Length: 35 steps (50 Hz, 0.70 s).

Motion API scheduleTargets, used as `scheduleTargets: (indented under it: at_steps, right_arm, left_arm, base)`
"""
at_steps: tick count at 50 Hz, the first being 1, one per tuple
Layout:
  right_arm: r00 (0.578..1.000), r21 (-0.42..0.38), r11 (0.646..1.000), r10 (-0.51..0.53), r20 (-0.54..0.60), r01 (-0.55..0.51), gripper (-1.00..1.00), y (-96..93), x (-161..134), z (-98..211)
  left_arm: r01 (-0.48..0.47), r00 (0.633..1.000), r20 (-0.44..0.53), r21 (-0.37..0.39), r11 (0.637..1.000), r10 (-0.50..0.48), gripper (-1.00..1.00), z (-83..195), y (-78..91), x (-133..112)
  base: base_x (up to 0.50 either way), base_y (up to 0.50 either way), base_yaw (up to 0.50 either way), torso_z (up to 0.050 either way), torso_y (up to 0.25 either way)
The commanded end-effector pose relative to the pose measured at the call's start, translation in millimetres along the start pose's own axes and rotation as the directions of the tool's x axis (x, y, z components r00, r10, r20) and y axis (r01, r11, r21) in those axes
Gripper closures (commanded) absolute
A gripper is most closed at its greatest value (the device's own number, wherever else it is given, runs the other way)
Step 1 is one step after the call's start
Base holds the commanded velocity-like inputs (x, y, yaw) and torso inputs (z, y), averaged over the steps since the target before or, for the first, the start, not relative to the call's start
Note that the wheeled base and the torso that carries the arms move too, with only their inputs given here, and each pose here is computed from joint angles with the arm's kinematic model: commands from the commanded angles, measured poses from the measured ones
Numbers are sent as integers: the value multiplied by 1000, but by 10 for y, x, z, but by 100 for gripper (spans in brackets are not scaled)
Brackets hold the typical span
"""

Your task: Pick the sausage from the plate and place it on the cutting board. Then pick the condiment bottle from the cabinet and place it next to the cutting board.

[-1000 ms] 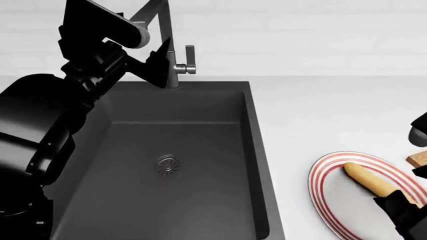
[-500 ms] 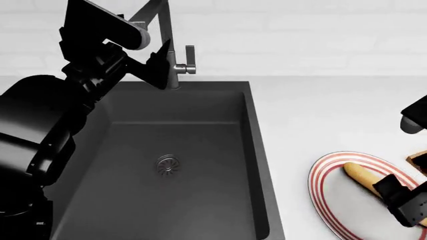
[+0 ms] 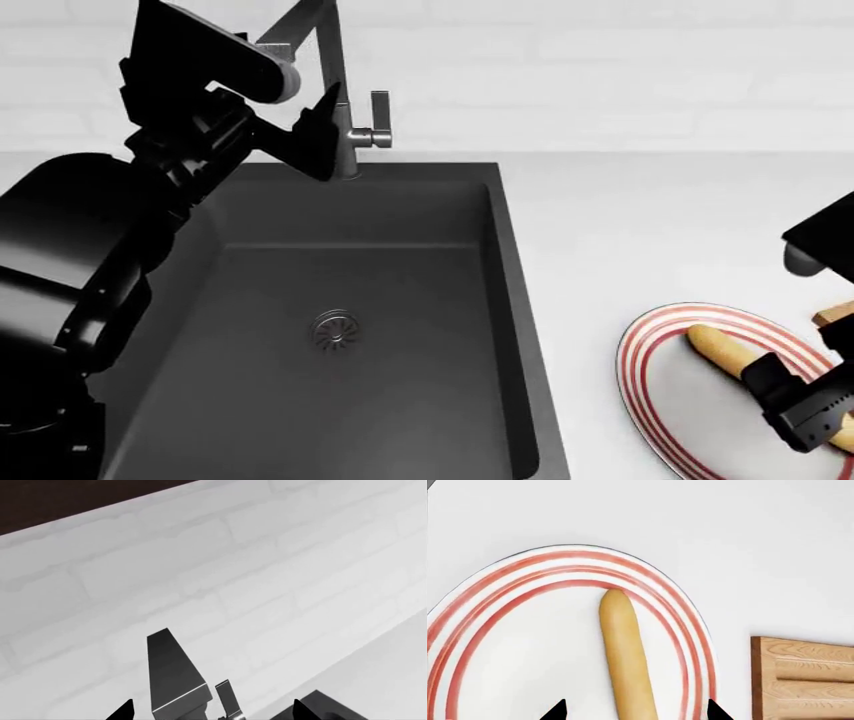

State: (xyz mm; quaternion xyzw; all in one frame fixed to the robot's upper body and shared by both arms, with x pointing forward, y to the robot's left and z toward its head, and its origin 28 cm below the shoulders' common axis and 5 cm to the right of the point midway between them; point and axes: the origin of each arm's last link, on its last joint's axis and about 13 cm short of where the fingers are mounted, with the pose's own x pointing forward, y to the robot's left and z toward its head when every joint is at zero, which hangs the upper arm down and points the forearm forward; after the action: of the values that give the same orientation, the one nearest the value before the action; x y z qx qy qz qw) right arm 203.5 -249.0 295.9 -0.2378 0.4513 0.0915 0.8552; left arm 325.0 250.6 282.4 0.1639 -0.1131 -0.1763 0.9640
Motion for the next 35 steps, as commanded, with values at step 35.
scheduleTargets:
  at_steps: [35]
  right_arm:
    - [996, 4, 1000, 10, -85, -10, -100, 25, 191, -56]
  left_arm:
    - [-1, 1000, -7, -1, 1000, 1, -100, -25, 0, -13]
  base:
    - [0, 0, 0, 0, 0]
